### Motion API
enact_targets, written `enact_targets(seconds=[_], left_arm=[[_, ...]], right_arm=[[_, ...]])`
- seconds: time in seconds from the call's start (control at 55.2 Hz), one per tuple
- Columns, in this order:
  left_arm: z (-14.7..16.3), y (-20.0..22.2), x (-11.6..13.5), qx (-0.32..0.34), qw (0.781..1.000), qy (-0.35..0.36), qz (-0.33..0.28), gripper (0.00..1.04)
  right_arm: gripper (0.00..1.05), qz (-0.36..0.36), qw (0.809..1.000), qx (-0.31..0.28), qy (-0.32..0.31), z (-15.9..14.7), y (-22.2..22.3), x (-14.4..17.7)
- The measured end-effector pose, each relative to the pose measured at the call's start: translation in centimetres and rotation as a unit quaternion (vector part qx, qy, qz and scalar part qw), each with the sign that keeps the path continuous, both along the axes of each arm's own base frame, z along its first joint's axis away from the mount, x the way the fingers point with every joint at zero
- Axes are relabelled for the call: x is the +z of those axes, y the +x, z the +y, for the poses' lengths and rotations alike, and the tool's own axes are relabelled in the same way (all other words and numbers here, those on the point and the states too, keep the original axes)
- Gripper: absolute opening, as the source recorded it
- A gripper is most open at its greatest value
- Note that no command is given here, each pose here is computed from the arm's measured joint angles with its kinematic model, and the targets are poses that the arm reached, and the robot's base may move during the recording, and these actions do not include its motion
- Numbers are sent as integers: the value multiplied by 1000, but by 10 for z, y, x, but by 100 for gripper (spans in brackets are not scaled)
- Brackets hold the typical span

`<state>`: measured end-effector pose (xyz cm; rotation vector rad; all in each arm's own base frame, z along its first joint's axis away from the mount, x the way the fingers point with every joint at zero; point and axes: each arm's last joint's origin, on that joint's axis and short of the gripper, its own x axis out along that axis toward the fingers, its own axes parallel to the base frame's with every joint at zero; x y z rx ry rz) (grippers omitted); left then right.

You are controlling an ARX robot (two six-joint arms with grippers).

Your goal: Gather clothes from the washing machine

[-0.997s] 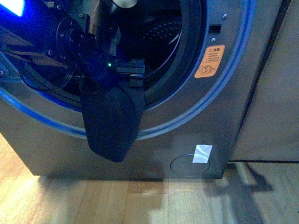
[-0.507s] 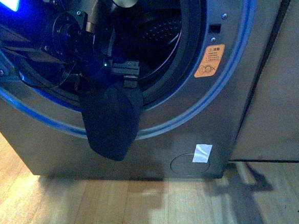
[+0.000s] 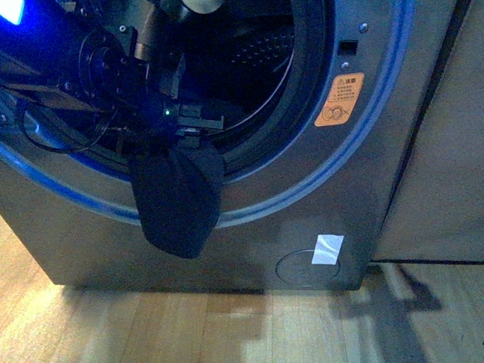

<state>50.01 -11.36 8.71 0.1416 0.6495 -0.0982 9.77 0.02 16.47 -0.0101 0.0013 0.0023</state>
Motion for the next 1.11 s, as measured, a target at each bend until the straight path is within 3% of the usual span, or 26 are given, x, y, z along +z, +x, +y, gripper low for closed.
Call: enact_targets(seconds=[0.091,0.163,0.308,0.544,0.743,1.106], left_arm=[[-2,-12,6,-17,1000,-15,-10,14],[-3,-24,18,-32,999,-29,-23,8],[-4,-52,60,-65,993,-57,-79,7],[10,-105,136,-144,966,-92,-192,7],[15,-134,181,-187,945,-97,-249,7],[-12,-213,281,-305,864,-131,-378,7]], right_arm=[[97,0,1000,0,0,0,0,0],[97,0,1000,0,0,0,0,0],[97,0,1000,0,0,0,0,0],[97,0,1000,0,0,0,0,0],[97,0,1000,0,0,0,0,0],[97,0,1000,0,0,0,0,0]])
